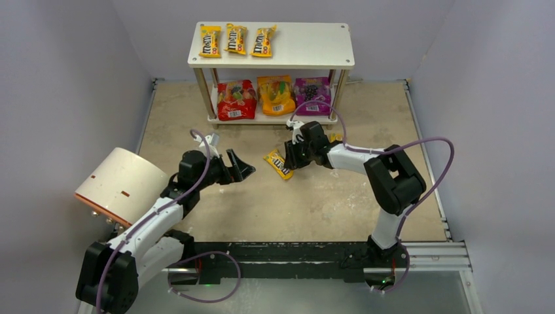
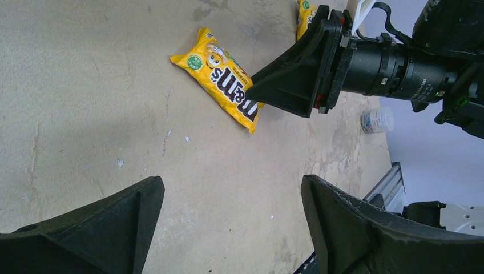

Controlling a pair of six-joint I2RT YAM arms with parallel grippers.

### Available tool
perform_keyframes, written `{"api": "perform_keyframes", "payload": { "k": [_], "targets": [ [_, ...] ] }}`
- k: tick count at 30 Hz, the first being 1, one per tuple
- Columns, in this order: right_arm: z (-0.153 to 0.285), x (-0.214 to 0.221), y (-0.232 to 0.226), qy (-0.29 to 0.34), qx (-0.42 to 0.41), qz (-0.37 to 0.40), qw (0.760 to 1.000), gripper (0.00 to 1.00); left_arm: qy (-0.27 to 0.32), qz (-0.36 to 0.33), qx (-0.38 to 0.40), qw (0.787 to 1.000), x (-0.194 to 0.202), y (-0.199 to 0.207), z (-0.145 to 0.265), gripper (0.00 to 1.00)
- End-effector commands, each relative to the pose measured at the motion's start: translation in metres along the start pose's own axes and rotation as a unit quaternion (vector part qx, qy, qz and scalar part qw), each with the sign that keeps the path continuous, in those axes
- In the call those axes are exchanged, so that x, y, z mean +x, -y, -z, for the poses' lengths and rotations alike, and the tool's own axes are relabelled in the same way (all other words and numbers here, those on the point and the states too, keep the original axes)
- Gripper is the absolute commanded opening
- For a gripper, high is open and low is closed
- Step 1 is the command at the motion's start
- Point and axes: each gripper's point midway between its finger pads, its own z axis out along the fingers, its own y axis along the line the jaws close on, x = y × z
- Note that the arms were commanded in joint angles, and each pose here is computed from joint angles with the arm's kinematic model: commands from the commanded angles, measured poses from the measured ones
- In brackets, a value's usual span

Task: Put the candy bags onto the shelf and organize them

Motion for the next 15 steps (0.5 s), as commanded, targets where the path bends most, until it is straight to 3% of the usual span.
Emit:
{"api": "perform_keyframes", "payload": {
  "k": [1, 15],
  "targets": [
    [0.003, -0.024, -0.008, 0.026, -0.017, 0.023, 0.999, 0.34, 0.009, -0.003, 0.021, 1.0, -0.004, 0.008, -0.002, 0.95],
    [-0.005, -0.004, -0.01, 0.009, -0.037, 0.013, 0.999, 0.26, 0.008, -0.005, 0.02, 1.0, -0.004, 0.008, -0.001, 0.94]
  ]
}}
